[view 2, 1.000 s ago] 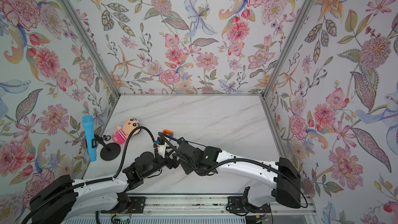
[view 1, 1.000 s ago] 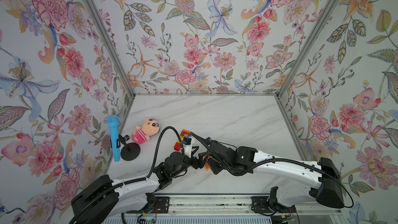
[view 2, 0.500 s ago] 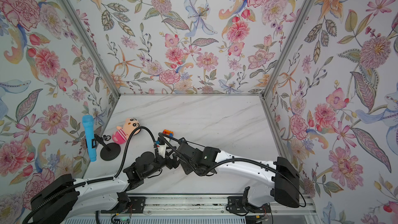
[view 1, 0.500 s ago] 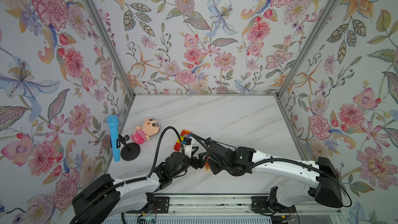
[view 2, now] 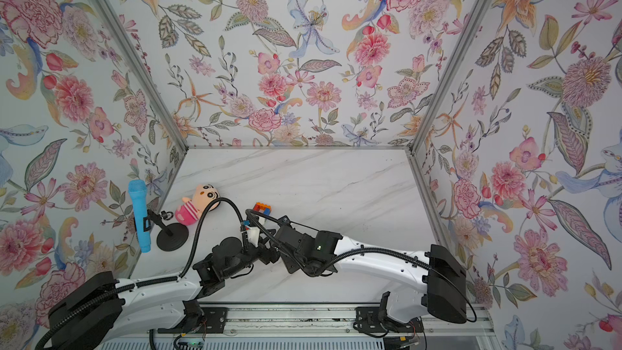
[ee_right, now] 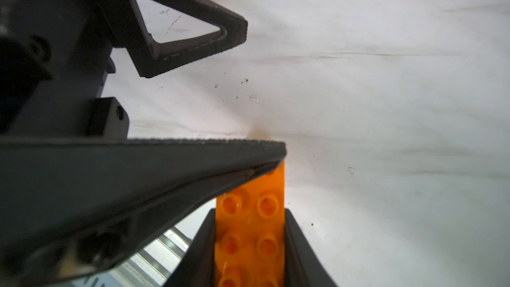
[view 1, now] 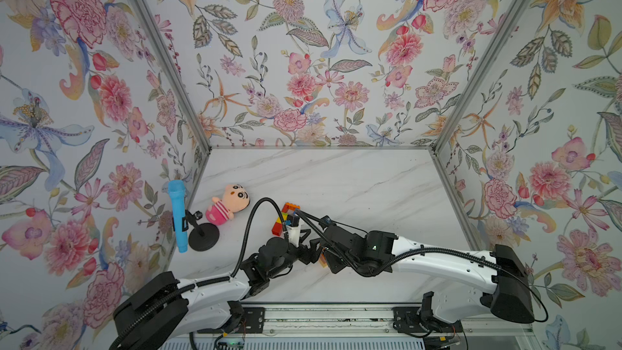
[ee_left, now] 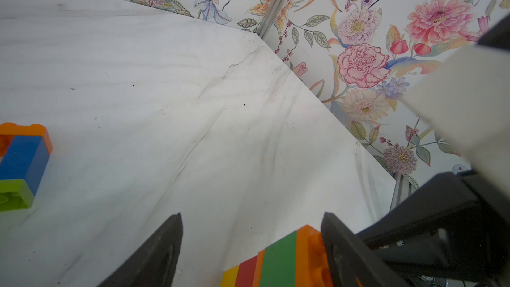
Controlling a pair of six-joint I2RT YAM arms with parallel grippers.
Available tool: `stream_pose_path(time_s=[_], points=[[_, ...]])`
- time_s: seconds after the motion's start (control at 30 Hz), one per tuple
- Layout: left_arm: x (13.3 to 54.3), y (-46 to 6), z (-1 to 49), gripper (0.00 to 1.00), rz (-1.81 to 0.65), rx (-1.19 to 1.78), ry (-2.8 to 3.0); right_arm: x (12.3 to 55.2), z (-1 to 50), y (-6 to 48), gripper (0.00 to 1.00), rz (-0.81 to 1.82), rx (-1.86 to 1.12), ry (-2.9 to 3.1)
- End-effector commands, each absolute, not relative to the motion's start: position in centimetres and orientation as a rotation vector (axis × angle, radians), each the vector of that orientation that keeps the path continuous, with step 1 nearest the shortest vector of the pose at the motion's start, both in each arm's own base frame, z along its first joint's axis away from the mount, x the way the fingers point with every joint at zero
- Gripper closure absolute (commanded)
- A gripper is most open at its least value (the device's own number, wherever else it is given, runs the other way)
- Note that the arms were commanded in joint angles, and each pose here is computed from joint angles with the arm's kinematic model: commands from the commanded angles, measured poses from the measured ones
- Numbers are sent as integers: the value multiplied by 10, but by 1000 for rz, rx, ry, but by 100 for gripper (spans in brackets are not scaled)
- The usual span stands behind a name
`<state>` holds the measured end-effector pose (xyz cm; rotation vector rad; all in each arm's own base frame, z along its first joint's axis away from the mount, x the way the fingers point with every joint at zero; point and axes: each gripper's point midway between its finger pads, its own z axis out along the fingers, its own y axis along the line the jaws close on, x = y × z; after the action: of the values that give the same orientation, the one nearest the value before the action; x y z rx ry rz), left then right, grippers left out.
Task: Assemble the letter p with lego
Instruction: Assemble the lego brick with the lego brick.
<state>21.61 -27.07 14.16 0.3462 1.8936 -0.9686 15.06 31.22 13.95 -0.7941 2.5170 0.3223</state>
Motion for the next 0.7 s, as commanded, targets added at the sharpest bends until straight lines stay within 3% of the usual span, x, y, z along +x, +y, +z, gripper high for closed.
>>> stream_pose_path(time_s=[0.0, 0.17, 0.67], points=[[218, -267, 133, 19, -918, 348, 1910, 143, 123, 290, 80, 172, -813, 2596], [218, -260, 144, 17, -930, 313, 1869, 150, 137, 296, 80, 244, -797, 2553], [220, -245, 141, 16, -839, 299, 1878, 133, 114, 299, 81, 261, -799, 2672]])
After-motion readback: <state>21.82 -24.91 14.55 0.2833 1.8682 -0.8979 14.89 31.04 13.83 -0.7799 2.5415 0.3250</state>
